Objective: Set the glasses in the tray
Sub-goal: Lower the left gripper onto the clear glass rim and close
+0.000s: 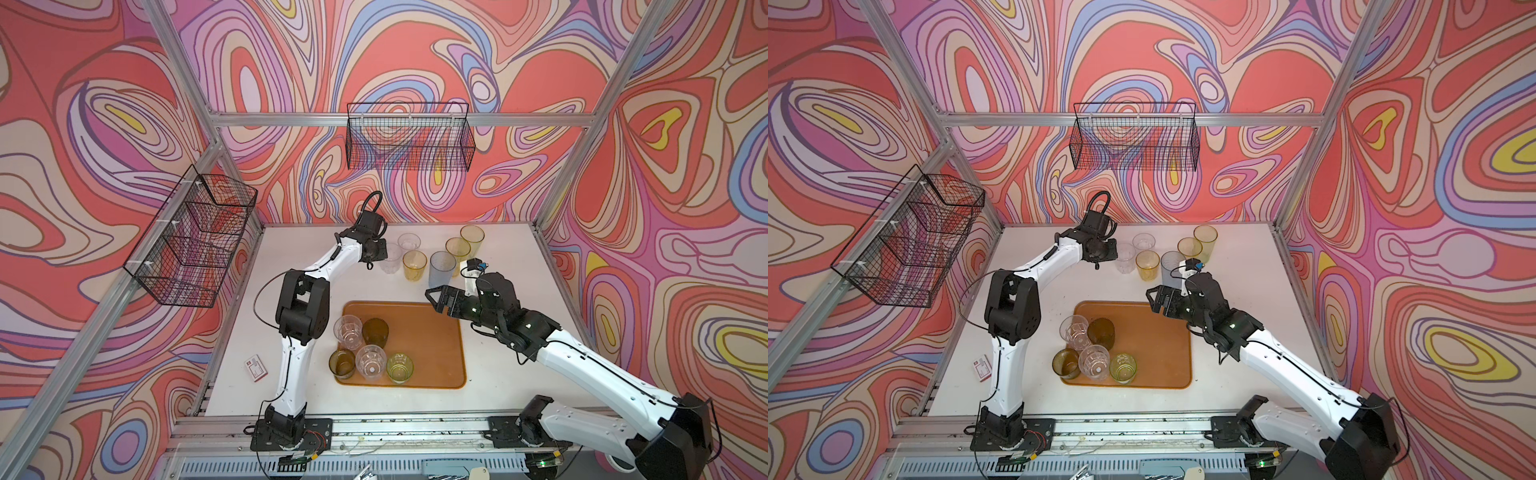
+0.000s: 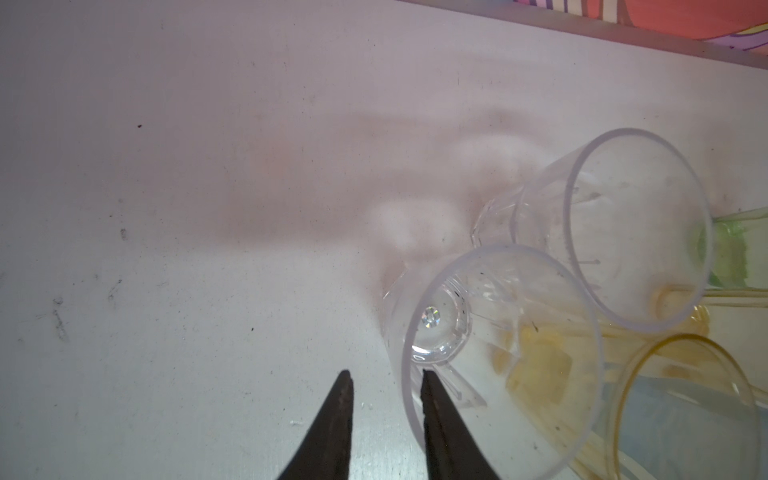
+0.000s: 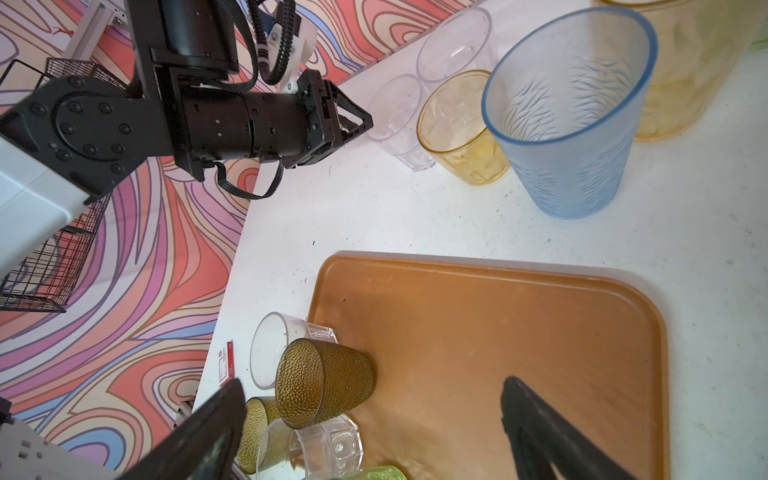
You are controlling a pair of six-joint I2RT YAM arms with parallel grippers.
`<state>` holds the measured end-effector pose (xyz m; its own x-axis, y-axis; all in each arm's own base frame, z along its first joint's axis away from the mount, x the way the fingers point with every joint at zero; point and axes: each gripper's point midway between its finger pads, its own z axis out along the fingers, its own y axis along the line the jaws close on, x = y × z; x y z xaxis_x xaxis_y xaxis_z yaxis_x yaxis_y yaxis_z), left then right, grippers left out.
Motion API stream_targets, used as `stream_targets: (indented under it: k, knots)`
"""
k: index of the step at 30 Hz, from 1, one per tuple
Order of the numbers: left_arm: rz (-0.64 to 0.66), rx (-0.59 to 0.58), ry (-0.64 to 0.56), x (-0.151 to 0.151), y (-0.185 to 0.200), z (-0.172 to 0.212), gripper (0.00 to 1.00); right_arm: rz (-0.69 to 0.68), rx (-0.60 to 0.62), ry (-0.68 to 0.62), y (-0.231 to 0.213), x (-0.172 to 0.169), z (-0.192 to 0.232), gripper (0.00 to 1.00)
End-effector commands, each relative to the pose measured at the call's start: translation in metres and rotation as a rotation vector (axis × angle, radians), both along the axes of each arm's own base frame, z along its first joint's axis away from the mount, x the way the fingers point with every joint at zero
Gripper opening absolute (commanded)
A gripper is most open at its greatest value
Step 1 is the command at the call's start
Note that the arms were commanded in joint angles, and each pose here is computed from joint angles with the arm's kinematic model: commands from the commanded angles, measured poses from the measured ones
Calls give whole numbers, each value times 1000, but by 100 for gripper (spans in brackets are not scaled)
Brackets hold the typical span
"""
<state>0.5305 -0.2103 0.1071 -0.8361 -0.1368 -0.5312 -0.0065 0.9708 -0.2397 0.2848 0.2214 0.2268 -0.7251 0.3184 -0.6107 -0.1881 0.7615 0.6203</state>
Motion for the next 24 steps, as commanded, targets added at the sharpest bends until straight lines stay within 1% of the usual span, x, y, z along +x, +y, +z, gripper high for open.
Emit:
stream_targets:
  k: [1, 11, 17, 19, 20, 24]
  knots:
    - [21, 40, 34, -1, 13, -11, 28, -25, -9, 7, -3, 4, -3, 98]
    - [17, 37, 49, -1, 12, -17, 27, -40, -7, 27, -4, 5, -6, 98]
    - [10, 22, 65, 1, 7, -22, 25, -43, -11, 37, -3, 6, -8, 98]
    - [6, 18, 71, 1, 5, -23, 23, -44, -14, 40, -3, 6, -9, 99]
    - [6, 19, 73, 1, 5, -24, 20, -45, -14, 41, -3, 6, -9, 99]
    - [6, 31, 74, 0, 8, -23, 14, -47, -17, 43, -3, 7, -10, 98]
